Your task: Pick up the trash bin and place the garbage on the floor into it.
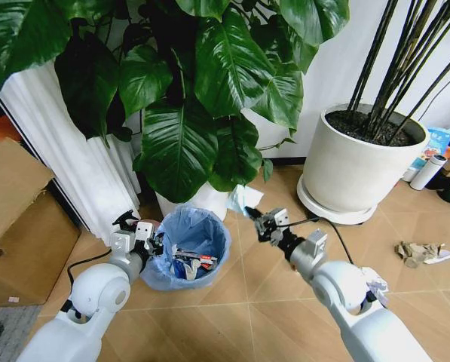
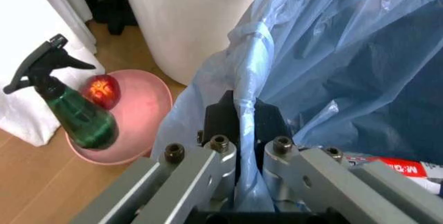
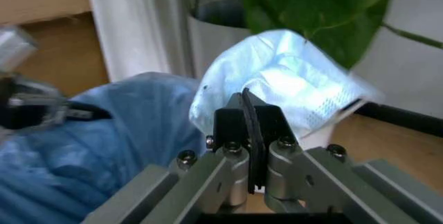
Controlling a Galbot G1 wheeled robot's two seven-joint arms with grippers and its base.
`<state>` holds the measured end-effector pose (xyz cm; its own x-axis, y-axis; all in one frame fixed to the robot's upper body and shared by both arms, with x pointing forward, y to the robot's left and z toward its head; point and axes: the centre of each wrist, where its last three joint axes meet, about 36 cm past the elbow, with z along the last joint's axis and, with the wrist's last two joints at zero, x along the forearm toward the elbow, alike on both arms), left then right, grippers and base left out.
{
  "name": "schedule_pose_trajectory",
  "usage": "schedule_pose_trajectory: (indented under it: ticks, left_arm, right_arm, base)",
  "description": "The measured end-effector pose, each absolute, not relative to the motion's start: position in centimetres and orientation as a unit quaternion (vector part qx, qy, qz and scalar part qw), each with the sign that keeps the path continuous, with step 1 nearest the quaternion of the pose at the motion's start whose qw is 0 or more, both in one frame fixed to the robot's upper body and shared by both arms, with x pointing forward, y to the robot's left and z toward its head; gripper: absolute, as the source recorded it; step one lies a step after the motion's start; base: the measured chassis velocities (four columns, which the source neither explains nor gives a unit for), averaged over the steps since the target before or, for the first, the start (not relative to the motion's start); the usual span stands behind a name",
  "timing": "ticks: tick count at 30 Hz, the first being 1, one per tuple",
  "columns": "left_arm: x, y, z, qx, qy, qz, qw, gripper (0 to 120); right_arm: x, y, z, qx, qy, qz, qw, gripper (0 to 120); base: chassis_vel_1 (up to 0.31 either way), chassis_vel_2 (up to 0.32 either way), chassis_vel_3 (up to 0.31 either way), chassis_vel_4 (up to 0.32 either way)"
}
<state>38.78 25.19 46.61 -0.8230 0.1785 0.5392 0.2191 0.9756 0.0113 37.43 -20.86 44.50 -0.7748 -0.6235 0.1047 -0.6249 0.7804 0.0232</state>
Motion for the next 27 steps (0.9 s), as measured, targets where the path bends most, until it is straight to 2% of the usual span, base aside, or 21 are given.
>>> schedule_pose_trajectory:
  ticks: [10, 21, 25, 27]
  left_arm:
    - [39.1, 24.9, 46.6, -0.112, -0.954, -0.035, 0.277, 0]
    - [39.2, 24.3, 46.7, -0.115, -0.954, -0.036, 0.274, 0]
    - [39.3, 24.3, 46.7, -0.111, -0.955, -0.036, 0.274, 0]
    - [39.3, 24.3, 46.7, -0.111, -0.955, -0.036, 0.273, 0]
  right_arm:
    - [35.5, -18.9, 44.5, 0.374, -0.925, 0.011, 0.064, 0]
    - [37.6, -15.9, 44.2, 0.427, -0.901, 0.014, 0.080, 0]
    - [37.8, -15.6, 43.9, 0.440, -0.893, 0.009, 0.090, 19]
    - [37.8, -15.6, 43.8, 0.441, -0.893, 0.009, 0.091, 20]
  base:
    - [0.000, 0.000, 0.000, 0.000]
    - [0.000, 0.000, 0.000, 0.000]
    - [0.000, 0.000, 0.000, 0.000]
    - [0.000, 0.000, 0.000, 0.000]
